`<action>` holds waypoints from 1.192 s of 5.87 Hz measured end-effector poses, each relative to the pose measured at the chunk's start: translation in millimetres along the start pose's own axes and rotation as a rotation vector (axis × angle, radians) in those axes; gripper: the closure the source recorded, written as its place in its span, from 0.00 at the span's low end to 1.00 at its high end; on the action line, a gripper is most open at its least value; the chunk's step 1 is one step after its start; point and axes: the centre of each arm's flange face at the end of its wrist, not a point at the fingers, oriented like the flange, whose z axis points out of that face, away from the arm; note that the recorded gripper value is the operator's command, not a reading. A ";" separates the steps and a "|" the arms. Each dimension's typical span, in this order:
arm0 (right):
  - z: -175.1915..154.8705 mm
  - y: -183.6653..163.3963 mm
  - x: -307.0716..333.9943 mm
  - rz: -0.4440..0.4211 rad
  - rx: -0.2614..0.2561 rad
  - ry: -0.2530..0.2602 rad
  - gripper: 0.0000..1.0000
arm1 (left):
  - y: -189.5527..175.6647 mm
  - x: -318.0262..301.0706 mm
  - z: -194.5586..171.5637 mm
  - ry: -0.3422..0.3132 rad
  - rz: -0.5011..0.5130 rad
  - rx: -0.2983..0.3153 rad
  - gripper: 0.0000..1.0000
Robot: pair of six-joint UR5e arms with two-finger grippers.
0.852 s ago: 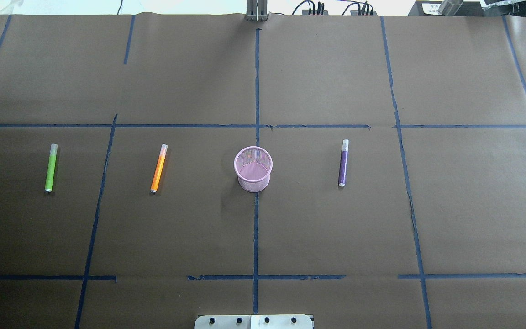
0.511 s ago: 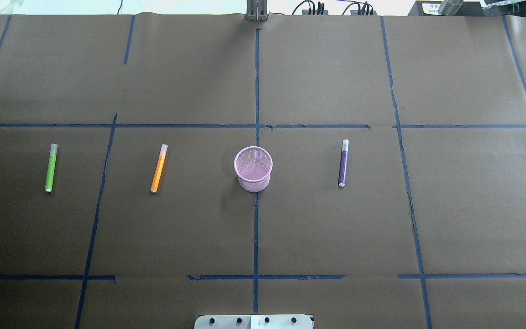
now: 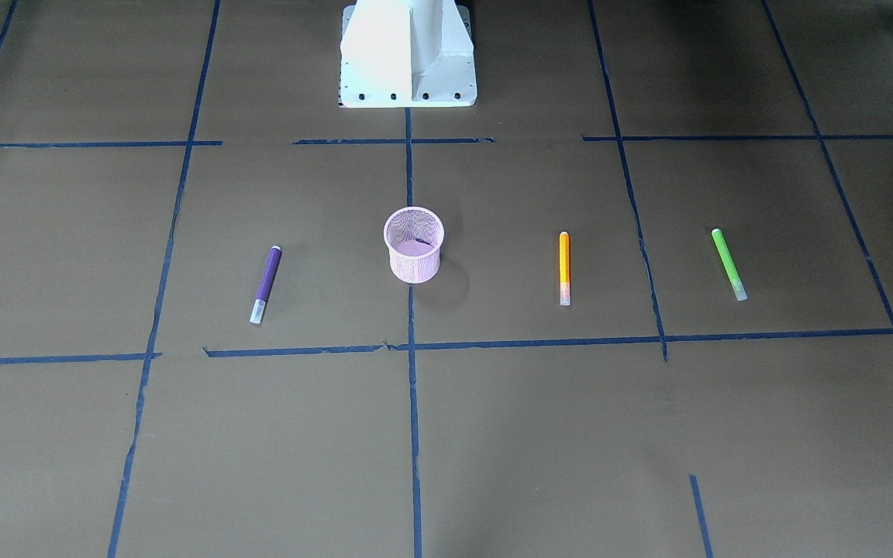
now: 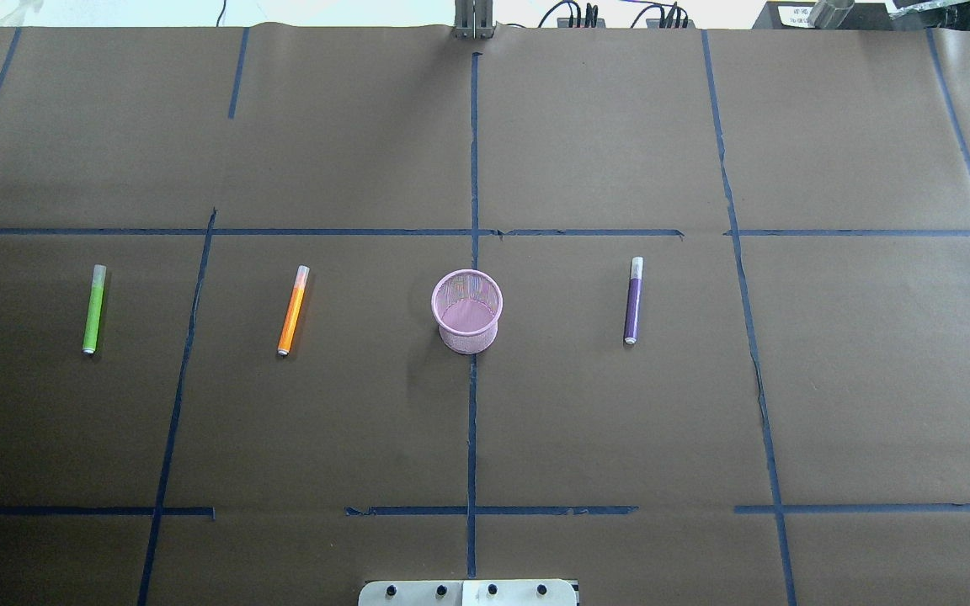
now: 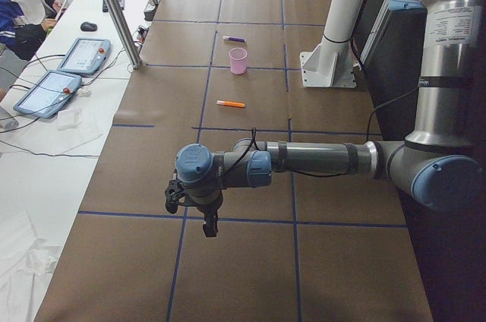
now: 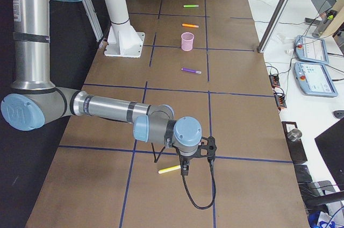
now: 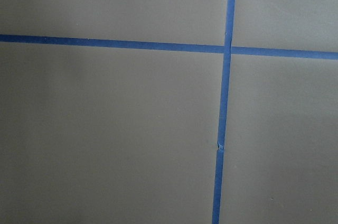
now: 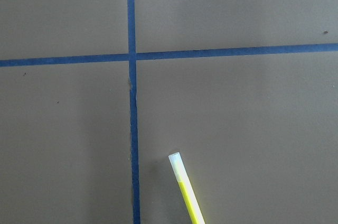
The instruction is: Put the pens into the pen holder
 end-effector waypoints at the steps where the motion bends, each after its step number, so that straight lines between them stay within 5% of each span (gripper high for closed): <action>1: -0.1 -0.4 -0.1 0.000 0.000 0.000 0.00 | -0.7 0.8 -0.9 0.000 0.001 0.002 0.00; 4: -4.1 -5.5 -5.1 -0.010 0.009 -0.003 0.00 | -13.0 32.8 -8.9 0.007 0.087 0.049 0.00; 7: -11.6 -9.5 -15.5 -0.029 0.024 -0.009 0.00 | -50.0 164.2 30.0 0.034 0.273 0.039 0.00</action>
